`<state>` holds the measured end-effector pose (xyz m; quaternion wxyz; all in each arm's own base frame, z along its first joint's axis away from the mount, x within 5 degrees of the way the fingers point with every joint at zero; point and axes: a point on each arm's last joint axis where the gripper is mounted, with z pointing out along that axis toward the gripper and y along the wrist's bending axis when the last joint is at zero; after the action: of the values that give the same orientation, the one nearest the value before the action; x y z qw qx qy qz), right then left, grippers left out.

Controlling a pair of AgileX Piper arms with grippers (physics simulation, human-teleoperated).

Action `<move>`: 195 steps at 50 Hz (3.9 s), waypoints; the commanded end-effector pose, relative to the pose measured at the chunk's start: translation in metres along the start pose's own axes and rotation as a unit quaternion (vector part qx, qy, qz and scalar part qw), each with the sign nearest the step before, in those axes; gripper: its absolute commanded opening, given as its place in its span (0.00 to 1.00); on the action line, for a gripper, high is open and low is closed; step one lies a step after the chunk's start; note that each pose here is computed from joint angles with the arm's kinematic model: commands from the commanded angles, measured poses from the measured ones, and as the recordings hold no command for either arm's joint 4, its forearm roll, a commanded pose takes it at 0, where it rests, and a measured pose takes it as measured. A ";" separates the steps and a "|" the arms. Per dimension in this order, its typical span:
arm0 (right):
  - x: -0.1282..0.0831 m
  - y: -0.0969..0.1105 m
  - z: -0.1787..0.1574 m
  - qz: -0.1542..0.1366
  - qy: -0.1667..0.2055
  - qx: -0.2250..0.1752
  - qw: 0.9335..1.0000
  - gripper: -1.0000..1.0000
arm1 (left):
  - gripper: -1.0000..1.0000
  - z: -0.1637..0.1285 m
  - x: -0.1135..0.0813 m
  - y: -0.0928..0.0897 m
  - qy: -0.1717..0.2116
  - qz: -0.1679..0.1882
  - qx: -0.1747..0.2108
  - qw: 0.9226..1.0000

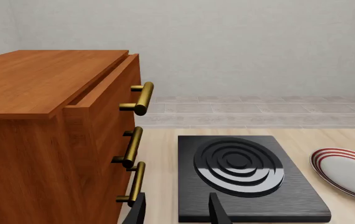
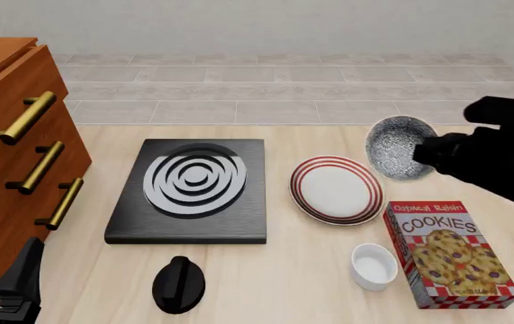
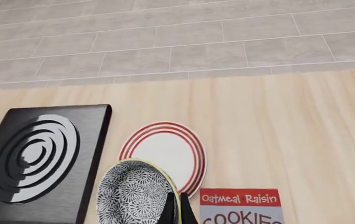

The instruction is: Pick the akita bowl next to the ramekin and place it on the plate.

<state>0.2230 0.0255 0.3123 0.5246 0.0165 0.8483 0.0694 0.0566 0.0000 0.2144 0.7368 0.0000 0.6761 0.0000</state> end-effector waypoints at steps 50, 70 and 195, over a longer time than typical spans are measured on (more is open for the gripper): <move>-0.007 -0.006 0.083 0.032 -0.004 0.009 0.999 0.00 | 1.00 0.000 0.000 0.000 0.000 0.000 0.000 1.000; -0.001 -0.001 0.102 0.035 0.002 0.001 0.999 0.00 | 1.00 0.000 0.000 0.000 0.000 0.000 0.000 1.000; 0.068 0.000 0.198 0.067 0.048 -0.001 0.997 0.00 | 1.00 0.000 0.000 0.000 0.000 0.000 0.000 1.000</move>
<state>0.3678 0.0525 0.1698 0.4765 0.0584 0.8713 0.1020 0.0566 0.0000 0.2144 0.7368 0.0000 0.6761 0.0000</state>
